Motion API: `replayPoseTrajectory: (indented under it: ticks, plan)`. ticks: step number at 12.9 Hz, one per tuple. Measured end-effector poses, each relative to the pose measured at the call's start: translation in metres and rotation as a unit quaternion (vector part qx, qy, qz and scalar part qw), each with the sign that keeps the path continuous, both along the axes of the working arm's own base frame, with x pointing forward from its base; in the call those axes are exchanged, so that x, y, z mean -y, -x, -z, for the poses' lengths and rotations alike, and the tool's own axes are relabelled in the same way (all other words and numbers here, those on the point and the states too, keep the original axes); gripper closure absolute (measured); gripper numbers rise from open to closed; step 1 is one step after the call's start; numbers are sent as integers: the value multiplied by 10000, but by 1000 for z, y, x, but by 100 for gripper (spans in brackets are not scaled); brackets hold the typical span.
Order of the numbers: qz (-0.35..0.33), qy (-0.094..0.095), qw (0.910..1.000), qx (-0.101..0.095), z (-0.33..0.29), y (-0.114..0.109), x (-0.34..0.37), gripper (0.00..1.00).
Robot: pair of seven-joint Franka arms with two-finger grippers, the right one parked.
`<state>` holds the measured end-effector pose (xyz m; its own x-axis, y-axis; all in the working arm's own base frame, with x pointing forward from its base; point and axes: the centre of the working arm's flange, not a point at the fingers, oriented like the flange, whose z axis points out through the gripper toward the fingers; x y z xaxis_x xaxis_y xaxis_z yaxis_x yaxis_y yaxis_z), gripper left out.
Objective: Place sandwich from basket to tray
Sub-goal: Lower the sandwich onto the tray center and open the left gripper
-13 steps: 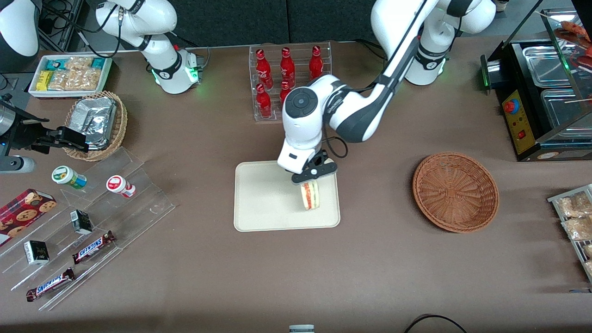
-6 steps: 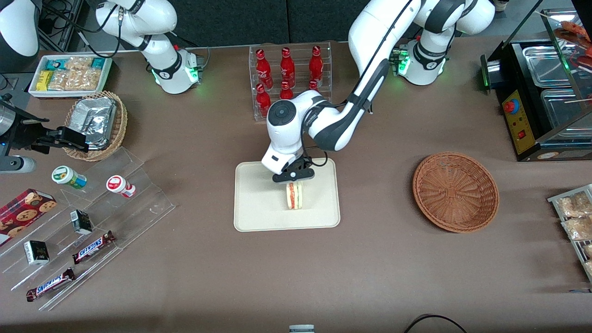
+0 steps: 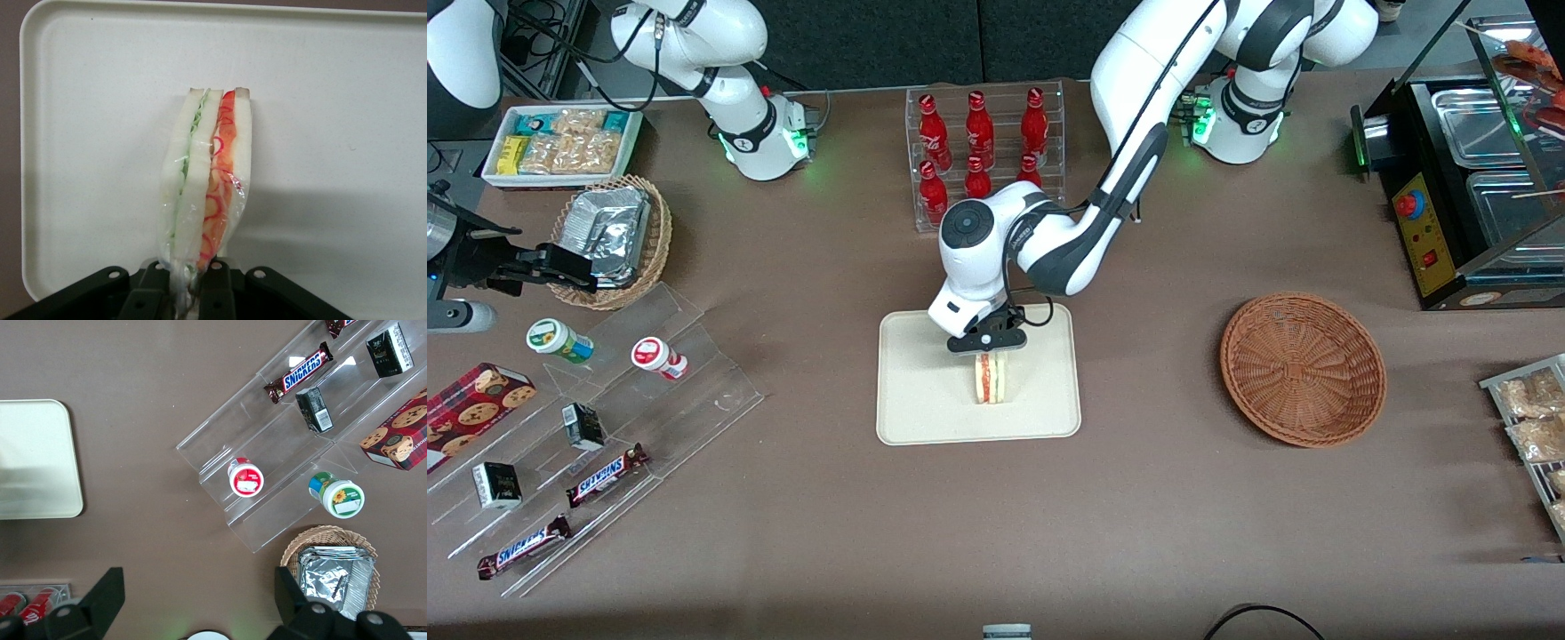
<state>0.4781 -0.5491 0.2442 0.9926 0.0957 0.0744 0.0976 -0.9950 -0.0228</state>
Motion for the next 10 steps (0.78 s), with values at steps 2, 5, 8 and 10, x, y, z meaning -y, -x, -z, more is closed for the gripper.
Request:
replayPoseTrajectory:
  ticks: [2, 5, 8, 10]
  plan:
    - [10, -17, 10000, -4, 4, 0, -1, 80]
    - [1, -13, 10000, 12, 6, -2, -1, 48]
    - [-38, 87, 9999, 120, -8, -10, 1, 16]
    - [-160, 164, 9995, 202, -44, -16, 3, 0]
